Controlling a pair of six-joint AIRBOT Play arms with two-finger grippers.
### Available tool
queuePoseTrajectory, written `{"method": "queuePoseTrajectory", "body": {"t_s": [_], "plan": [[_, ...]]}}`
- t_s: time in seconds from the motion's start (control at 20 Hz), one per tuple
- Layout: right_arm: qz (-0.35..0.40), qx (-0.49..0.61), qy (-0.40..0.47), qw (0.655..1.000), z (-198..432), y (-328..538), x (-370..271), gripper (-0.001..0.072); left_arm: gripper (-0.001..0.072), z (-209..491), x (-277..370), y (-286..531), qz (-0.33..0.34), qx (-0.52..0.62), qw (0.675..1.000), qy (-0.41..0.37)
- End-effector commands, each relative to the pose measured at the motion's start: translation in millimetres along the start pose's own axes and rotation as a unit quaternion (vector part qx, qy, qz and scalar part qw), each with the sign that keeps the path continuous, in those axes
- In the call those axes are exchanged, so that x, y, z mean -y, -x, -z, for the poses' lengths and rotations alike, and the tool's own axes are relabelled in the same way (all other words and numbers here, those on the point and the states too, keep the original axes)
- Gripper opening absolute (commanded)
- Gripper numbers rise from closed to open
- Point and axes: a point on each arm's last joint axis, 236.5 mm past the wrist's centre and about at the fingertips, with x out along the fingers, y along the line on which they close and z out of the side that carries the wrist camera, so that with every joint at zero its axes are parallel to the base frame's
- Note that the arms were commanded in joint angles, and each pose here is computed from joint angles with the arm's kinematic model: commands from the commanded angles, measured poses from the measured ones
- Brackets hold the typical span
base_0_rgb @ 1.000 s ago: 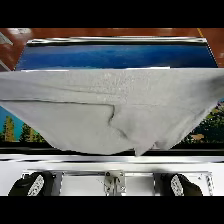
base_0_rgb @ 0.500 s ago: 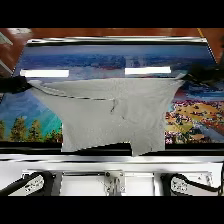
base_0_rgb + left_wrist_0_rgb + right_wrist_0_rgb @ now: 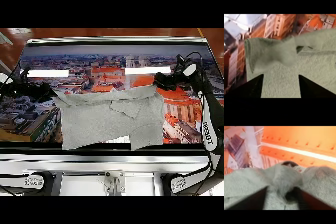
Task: Fold the shirts.
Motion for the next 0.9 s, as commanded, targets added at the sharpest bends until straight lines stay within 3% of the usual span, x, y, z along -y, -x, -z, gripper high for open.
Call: {"method": "queuePoseTrajectory", "body": {"t_s": [0.0, 0.1, 0.25, 0.35, 0.6, 0.85], "plan": [[-0.006, -0.033, 0.034, 0.999, 6, 33, -2, 0.0640, 0.0542, 44, -25, 19, -0.030, -0.116, 0.993, 0.019], [0.037, -0.065, 0.060, 0.995, 14, 81, 33, 0.0640, 0.0537, 80, -56, 51, -0.078, -0.188, 0.979, 0.023], [0.108, -0.168, 0.014, 0.980, 62, 138, 106, 0.0639, 0.0542, 117, -74, 71, -0.088, -0.205, 0.974, 0.037], [0.083, -0.219, -0.041, 0.971, 93, 149, 126, 0.0639, 0.0709, 153, -81, 54, -0.078, -0.205, 0.973, 0.066], [0.010, -0.233, -0.122, 0.965, 126, 123, 133, 0.0640, 0.0709, 252, -79, -8, -0.015, -0.253, 0.959, 0.126], [0.006, -0.207, -0.130, 0.970, 123, 104, 135, 0.0639, 0.0709, 261, -67, -38, 0.028, -0.216, 0.960, 0.175]]}}
